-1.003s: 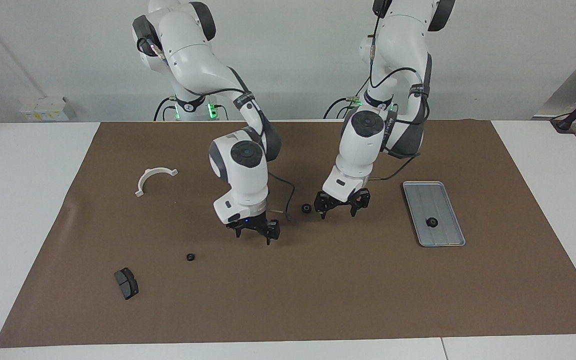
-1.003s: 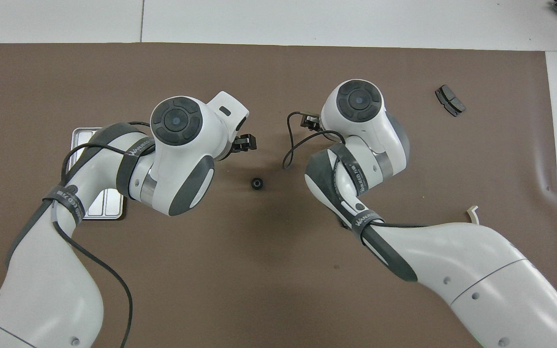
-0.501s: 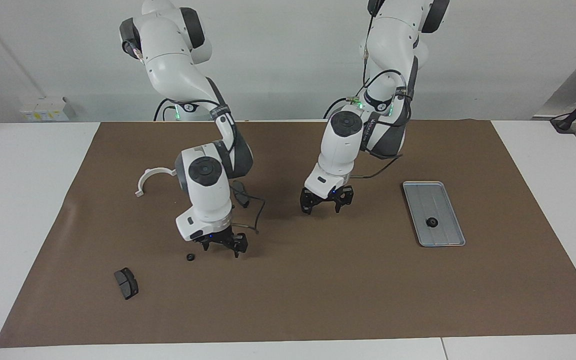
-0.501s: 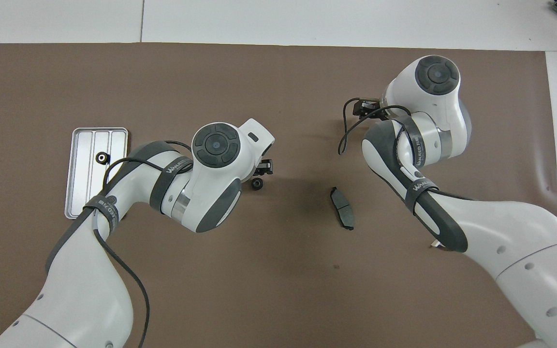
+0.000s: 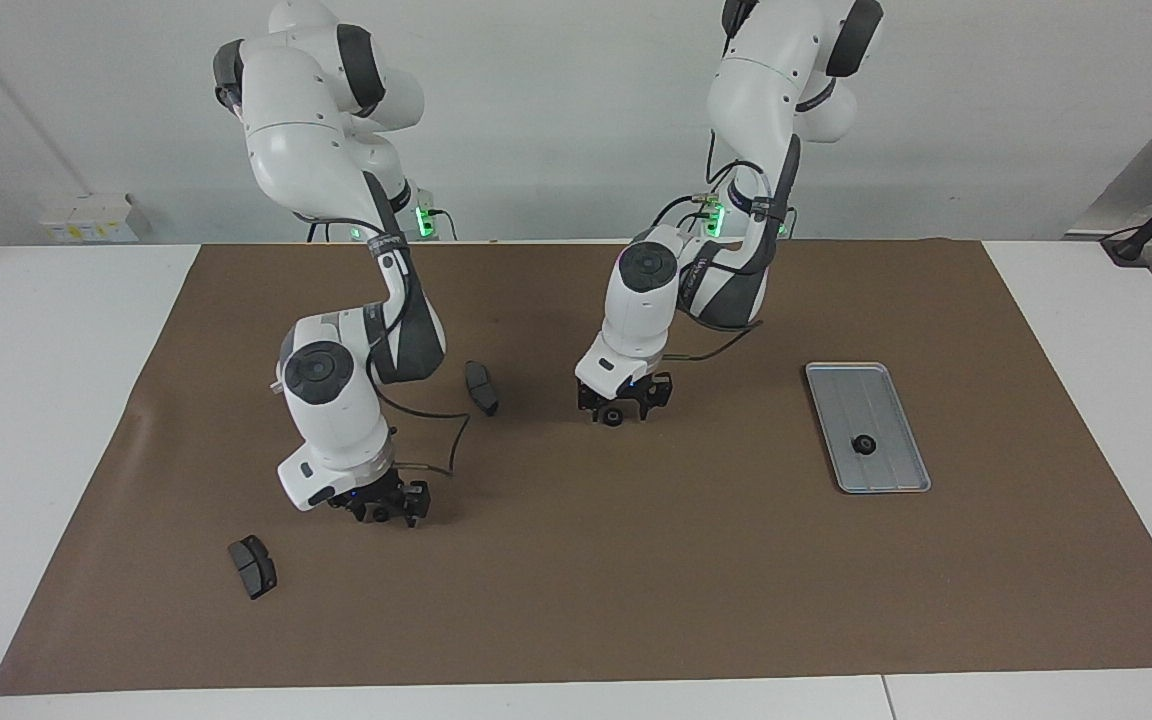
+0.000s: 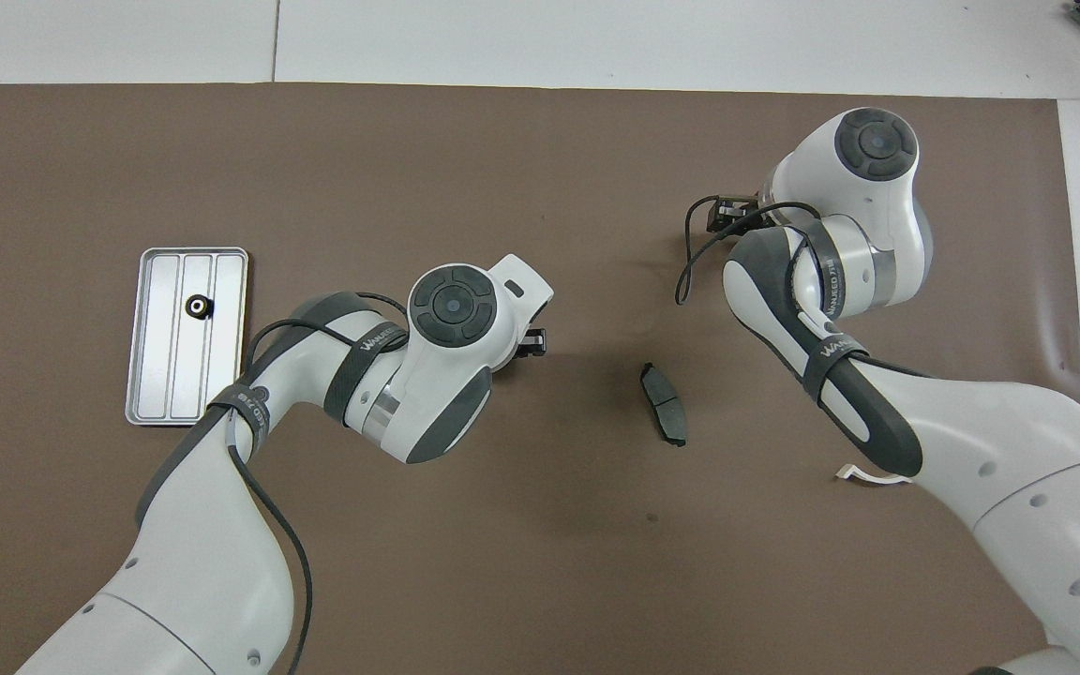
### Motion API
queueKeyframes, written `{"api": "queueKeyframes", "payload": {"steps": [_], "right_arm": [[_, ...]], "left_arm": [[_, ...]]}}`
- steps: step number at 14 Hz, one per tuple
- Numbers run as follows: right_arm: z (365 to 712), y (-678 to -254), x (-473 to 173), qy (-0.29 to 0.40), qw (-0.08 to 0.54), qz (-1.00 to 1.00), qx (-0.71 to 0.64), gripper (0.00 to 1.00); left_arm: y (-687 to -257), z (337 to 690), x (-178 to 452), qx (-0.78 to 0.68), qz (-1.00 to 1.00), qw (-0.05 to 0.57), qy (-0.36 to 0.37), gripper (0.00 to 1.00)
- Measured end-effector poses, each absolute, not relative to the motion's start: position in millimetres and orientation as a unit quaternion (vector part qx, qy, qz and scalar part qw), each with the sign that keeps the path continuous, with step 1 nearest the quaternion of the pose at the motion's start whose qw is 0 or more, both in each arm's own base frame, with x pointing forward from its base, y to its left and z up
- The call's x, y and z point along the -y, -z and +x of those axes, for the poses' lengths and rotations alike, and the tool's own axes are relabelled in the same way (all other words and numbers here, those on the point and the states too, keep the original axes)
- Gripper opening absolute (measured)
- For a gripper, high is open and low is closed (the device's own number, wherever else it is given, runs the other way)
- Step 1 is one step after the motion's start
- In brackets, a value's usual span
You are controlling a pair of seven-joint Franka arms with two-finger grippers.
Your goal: Pick bearing gear from pile to tray
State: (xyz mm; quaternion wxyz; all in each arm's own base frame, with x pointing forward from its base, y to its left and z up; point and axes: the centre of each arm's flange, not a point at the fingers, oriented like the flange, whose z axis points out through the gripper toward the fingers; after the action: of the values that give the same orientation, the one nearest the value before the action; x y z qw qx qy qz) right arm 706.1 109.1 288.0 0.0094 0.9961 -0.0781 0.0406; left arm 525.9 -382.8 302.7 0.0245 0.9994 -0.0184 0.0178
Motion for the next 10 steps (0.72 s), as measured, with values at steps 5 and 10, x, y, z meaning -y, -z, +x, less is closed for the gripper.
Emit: {"api": "queueKeyframes", "payload": {"steps": [5, 10], "right_arm": [[704.8, -287.5, -110.5, -0.038, 0.009, 0.996, 0.077, 0.60], [704.9, -291.3, -110.9, -0.040, 0.008, 0.996, 0.077, 0.24]], "left_arm": [[-291.5, 520.9, 389.0, 0.025, 0.999, 0.027, -0.020, 0.72], [-293.4, 520.9, 388.0, 0.025, 0.999, 0.024, -0.020, 0.59]]}}
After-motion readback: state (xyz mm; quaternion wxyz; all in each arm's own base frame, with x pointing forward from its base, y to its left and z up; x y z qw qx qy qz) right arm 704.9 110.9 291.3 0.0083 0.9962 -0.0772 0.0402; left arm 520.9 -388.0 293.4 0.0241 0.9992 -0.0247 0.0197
